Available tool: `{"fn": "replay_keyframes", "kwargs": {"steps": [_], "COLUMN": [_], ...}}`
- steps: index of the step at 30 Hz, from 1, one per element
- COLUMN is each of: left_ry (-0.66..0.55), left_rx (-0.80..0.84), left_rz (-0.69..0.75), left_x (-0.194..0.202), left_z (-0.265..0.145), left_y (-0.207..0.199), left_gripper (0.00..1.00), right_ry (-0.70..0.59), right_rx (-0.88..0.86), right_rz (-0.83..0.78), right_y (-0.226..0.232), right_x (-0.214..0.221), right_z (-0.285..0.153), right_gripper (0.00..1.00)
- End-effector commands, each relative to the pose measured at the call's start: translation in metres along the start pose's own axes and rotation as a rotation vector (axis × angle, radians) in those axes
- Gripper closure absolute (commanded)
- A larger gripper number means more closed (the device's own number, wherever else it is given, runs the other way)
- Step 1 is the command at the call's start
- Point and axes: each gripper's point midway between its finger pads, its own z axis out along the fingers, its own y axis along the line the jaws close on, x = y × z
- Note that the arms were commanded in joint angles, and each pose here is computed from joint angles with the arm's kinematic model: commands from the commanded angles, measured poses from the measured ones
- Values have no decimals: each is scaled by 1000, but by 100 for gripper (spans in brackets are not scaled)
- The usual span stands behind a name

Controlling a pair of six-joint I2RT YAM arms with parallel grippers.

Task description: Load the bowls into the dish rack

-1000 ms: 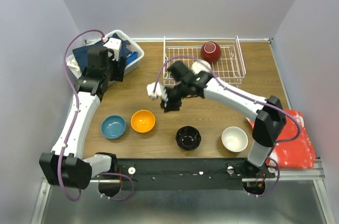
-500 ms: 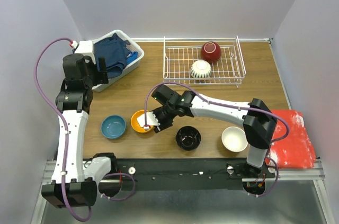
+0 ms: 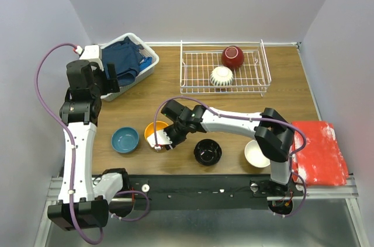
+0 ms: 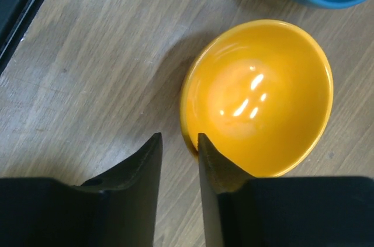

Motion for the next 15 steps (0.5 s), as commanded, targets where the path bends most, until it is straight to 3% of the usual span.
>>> {"fn": "replay_keyframes", "kwargs": {"steps": [1, 5, 8, 11, 15], "left_ry": [-11, -27, -38, -70, -132], "left_rx": [36, 38, 54, 66, 111], "left_rz": [-20, -6, 31, 116, 136], "left_x": [-4, -10, -17, -32, -61], "left_z": [1, 1, 3, 6, 13], "left_y": [-6, -5, -7, -6, -15], "left_gripper": [12, 12, 12, 12, 13], "right_ry": [-9, -14, 8, 10, -62], "right_rx": [33, 56, 99, 173, 260], "right_rz": [-45, -55, -72, -66, 58], "right_y": [-14, -21, -31, -50, -80], "right_x": [-8, -11, -13, -21, -43], "right_z": [3, 2, -10, -37, -85], "right_gripper": [66, 88, 97, 99, 99]}}
